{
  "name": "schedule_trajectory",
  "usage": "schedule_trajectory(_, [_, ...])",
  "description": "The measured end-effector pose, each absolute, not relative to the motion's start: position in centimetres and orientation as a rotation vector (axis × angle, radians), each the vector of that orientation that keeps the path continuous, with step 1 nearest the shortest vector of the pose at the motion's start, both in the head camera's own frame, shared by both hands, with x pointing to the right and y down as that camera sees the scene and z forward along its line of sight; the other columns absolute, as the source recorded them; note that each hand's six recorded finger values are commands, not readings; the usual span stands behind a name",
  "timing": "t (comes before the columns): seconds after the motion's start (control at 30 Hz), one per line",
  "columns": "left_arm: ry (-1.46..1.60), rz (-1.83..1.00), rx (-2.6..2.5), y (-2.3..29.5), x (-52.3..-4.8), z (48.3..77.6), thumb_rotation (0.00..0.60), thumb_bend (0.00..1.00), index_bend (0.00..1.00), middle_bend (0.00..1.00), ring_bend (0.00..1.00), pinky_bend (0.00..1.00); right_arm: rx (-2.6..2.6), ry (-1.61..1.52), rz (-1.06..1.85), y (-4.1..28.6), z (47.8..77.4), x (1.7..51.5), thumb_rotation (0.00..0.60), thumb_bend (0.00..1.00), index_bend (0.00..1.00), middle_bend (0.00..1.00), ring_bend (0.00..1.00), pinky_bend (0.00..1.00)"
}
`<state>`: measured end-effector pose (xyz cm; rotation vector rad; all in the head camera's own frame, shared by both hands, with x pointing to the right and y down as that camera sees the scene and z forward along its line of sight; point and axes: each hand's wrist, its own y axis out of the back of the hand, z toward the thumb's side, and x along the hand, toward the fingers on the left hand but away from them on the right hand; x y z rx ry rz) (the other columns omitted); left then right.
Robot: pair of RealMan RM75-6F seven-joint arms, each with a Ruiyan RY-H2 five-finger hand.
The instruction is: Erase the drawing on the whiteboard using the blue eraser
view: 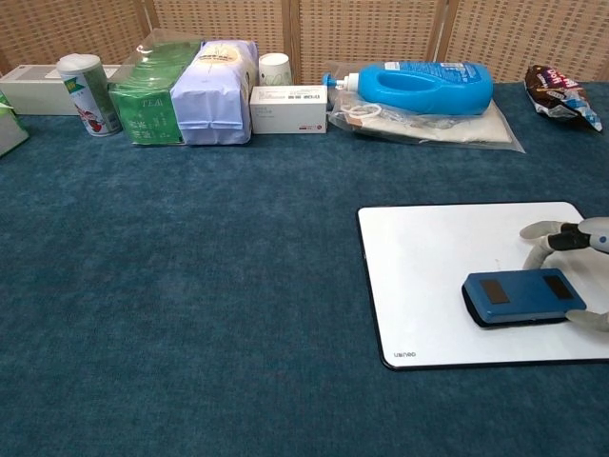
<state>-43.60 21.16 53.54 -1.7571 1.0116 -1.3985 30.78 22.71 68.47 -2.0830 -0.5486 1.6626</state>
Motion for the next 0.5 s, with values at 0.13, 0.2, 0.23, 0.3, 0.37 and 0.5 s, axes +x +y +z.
schedule_trajectory(0.13, [1.011,-1.395,-1.756,21.1,-43.5,53.5,0.6,0.17,0.35,0.12,0.07,0.0,-2.073,-0.563,1.675,22.7,68.6,31.5,0.6,0.38,0.61,0.03,0.0,0.0])
schedule_trajectory(0.2, [1.01,-1.394,-1.756,21.1,-43.5,53.4,0.6,0.17,0.35,0.12,0.07,0.0,-2.056,-0.573,1.684,22.5,68.6,32.1,0.6,0.38,0.61,0.03,0.0,0.0])
schedule_trajectory(0.23, [1.011,-1.394,-1.755,21.1,-43.5,53.4,0.6,0.17,0.35,0.11,0.07,0.0,-2.05,-0.578,1.687,22.4,68.6,32.4,0.6,0.38,0.61,0.03,0.0,0.0])
schedule_trajectory(0.3, [1.012,-1.394,-1.753,21.1,-43.5,53.4,0.6,0.17,0.35,0.11,0.07,0.0,-2.027,-0.594,1.695,22.0,68.4,33.1,0.6,0.38,0.61,0.03,0.0,0.0])
schedule_trajectory(0.37, [1.012,-1.394,-1.752,21.1,-43.5,53.4,0.6,0.17,0.35,0.12,0.07,0.0,-2.004,-0.609,1.7,21.5,68.2,33.8,0.6,0.38,0.61,0.03,0.0,0.0])
schedule_trajectory(0.5, [1.012,-1.395,-1.752,21.1,-43.5,53.4,0.6,0.17,0.35,0.12,0.07,0.0,-1.972,-0.627,1.705,20.7,67.7,34.6,0.6,0.38,0.61,0.03,0.0,0.0])
